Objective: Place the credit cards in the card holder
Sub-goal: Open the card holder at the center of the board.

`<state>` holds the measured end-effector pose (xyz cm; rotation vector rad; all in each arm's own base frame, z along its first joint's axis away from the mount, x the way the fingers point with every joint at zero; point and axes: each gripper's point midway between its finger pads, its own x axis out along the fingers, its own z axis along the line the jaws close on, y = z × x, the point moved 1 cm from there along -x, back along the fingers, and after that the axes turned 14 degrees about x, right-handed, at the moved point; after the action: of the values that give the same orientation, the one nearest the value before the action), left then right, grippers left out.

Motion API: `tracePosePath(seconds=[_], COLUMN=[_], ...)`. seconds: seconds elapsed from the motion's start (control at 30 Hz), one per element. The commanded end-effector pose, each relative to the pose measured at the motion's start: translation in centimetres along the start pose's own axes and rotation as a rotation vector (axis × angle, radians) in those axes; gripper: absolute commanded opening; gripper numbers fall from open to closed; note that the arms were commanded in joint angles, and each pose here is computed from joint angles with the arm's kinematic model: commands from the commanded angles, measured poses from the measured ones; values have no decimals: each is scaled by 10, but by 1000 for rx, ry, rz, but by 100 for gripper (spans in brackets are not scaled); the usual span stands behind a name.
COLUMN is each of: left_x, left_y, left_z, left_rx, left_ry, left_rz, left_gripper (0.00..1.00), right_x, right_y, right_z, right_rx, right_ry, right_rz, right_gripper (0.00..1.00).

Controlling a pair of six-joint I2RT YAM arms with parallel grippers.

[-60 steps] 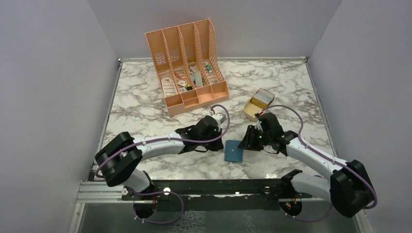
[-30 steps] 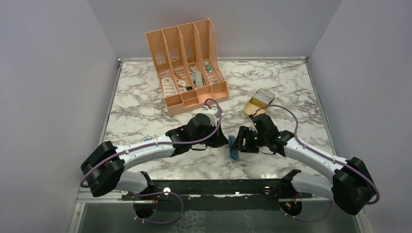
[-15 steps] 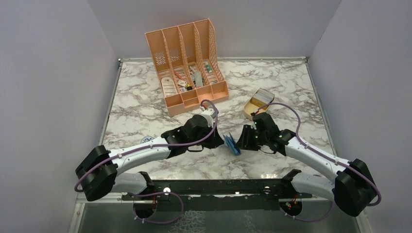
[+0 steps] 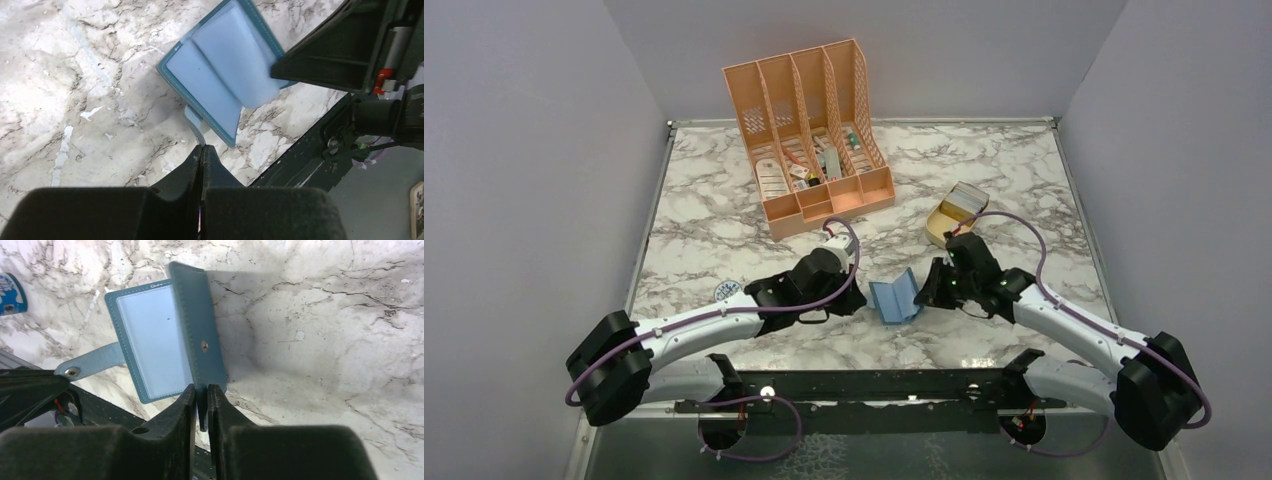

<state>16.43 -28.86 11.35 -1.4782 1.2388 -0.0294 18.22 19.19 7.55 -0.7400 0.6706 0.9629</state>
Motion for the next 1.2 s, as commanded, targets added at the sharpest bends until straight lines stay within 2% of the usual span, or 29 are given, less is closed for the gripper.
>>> tracePosePath(seconds=[0.0,0.13,0.37,0.47,0.63,0.73,1.0,1.17], left_x=[-2,-2,1,3,9,15,28,37], left_y=[7,14,27,25,21,24,27,24], left_z=[13,22,27,17,1,4,13,14], left_rx=[11,-4,-50,-80,-134,-137,-130,-118], left_ry=[-54,-98,-98,-41,57,46,17,18], left_rz=[8,25,60,46,11,14,20,27], left_gripper=[0,0,2,15,43,50,53,48], right_x=[-2,-2,0,-1,-2,0,5,4], right_y=[2,5,10,13,15,17,27,24], right_z=[6,3,-2,4,4,2,-5,-6], right_rx=[-4,8,23,28,37,45,61,59], right_ry=[-52,-54,-54,-92,-103,-104,-108,-96], right_rz=[-6,-7,6,22,25,29,62,49], right_gripper=[10,3,3,3,3,3,3,4])
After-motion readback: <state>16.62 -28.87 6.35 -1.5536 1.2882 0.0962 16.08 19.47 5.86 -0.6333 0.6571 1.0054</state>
